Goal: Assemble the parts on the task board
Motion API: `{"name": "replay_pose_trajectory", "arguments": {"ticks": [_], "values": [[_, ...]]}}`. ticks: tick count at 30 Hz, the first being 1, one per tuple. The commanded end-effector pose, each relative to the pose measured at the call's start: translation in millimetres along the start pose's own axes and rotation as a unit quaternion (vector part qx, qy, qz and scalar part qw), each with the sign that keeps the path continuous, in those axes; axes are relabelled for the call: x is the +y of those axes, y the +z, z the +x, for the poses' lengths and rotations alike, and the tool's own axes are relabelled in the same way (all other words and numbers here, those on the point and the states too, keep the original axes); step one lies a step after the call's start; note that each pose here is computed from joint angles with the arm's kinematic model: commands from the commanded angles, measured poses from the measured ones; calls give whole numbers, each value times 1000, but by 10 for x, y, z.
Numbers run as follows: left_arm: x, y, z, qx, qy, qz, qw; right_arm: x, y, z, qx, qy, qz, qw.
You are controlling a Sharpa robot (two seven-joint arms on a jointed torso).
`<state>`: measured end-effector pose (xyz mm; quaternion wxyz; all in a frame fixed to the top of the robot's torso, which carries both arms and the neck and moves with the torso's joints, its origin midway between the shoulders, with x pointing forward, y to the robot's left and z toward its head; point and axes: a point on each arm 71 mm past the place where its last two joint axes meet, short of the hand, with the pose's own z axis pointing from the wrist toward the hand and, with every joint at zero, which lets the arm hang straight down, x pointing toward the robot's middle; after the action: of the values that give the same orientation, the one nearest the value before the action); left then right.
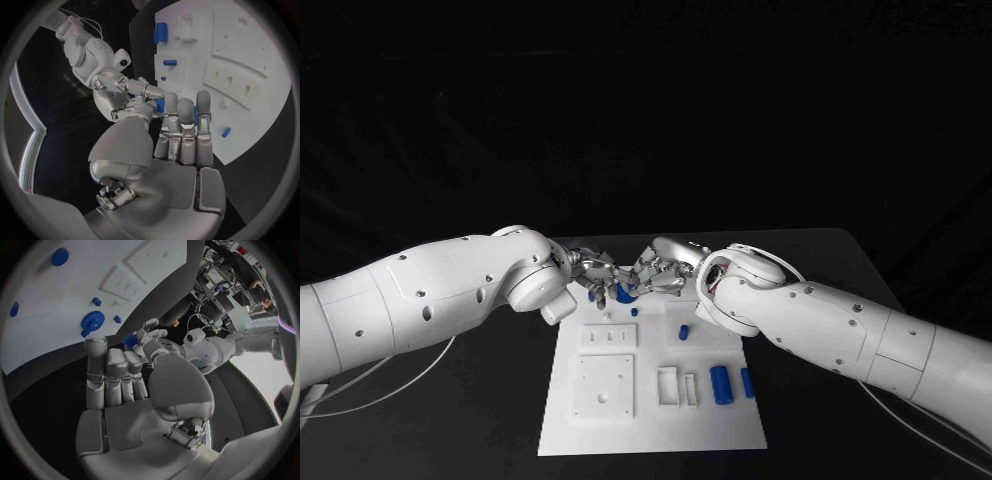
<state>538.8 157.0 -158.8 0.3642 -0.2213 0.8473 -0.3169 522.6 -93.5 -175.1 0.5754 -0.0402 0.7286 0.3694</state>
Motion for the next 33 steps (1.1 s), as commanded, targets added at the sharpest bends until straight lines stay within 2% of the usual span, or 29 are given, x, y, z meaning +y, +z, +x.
{"name": "replay_pose_trajectory", "arguments": {"ticks": [1,20,27,33], "values": [[-77,5,39,4,-12,21,1000,37,9,27,3,5,-10,1000],[-56,-2,-1,-18,19,17,1000,-93,-50,-34,-25,21,-3,999],[-12,-10,-39,-23,38,6,999,-234,-157,-66,-29,21,5,999],[55,-20,-92,-24,48,-11,998,-412,-305,-143,-31,22,17,999]]}}
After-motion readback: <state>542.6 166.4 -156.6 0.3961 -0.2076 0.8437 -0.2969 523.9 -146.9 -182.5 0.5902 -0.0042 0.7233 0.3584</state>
